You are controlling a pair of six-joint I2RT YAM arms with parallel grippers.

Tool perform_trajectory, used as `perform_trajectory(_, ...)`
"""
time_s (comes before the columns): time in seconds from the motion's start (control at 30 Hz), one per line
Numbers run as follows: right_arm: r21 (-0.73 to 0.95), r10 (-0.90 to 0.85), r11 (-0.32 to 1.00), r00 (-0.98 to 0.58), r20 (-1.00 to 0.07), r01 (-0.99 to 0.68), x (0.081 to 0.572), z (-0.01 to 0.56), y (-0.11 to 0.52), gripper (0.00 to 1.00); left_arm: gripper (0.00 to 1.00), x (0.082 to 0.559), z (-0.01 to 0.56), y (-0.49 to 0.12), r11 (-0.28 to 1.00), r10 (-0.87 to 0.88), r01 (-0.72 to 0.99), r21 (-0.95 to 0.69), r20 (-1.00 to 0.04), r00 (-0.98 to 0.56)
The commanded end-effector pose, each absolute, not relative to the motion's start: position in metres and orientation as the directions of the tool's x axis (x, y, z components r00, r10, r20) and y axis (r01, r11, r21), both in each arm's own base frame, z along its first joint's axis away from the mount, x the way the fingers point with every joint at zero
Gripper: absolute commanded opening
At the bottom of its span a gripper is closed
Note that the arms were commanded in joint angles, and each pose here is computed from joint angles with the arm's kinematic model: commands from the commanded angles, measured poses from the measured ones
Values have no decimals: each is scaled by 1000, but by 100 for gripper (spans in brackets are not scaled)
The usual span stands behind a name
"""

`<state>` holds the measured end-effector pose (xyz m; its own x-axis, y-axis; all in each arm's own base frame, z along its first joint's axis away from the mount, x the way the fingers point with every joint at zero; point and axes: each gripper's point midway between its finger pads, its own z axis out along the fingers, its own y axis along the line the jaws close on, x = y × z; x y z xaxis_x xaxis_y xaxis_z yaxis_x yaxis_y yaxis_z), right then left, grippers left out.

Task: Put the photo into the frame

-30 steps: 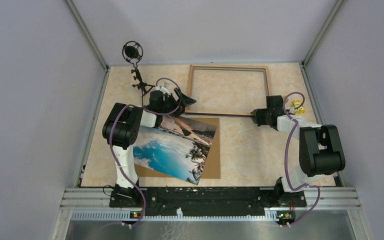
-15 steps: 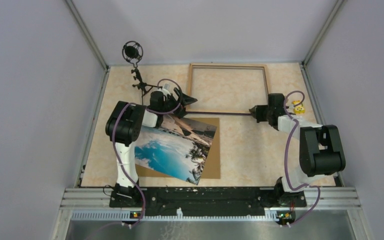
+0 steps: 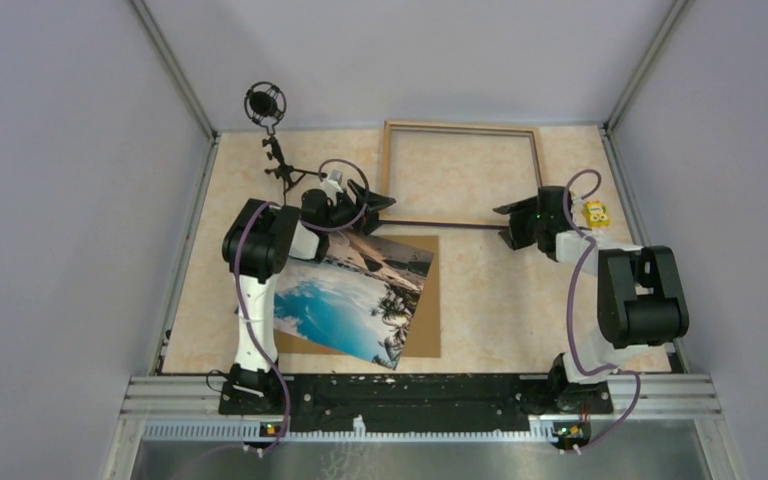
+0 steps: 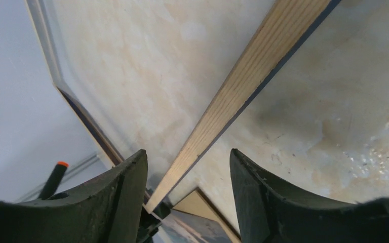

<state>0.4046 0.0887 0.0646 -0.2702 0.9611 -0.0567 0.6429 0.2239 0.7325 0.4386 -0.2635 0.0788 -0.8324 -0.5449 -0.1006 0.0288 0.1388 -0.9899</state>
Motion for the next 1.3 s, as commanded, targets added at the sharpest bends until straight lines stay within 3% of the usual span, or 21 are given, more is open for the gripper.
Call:
perform_trajectory(0.0, 775, 924, 330, -352, -148, 540, 398, 79, 93, 63, 72, 433, 103, -265, 82, -522, 150, -985, -171, -836)
perform_trajectory(0.23, 828, 928, 243, -369, -48, 505, 390, 67, 127, 71, 68, 428, 114, -265, 59, -516, 175, -983, -180, -837)
perform_trajectory(0.53, 867, 940, 132, -340, 45, 481, 403, 49, 149, 67, 63, 422, 120, -265, 28, -509, 198, -980, -184, -841)
perform_trajectory(1.07, 884, 955, 9, -266, 130, 467, 403, 59, 147, 37, 61, 418, 125, -264, 24, -512, 212, -977, -194, -837)
perform_trajectory(1.17, 888, 955, 7, -267, 131, 459, 401, 64, 146, 27, 61, 418, 123, -265, 26, -509, 212, -977, -195, -838)
perform_trajectory(1.27, 894, 945, -17, -284, 160, 447, 401, 69, 151, 4, 67, 418, 120, -265, 37, -508, 212, -976, -202, -837)
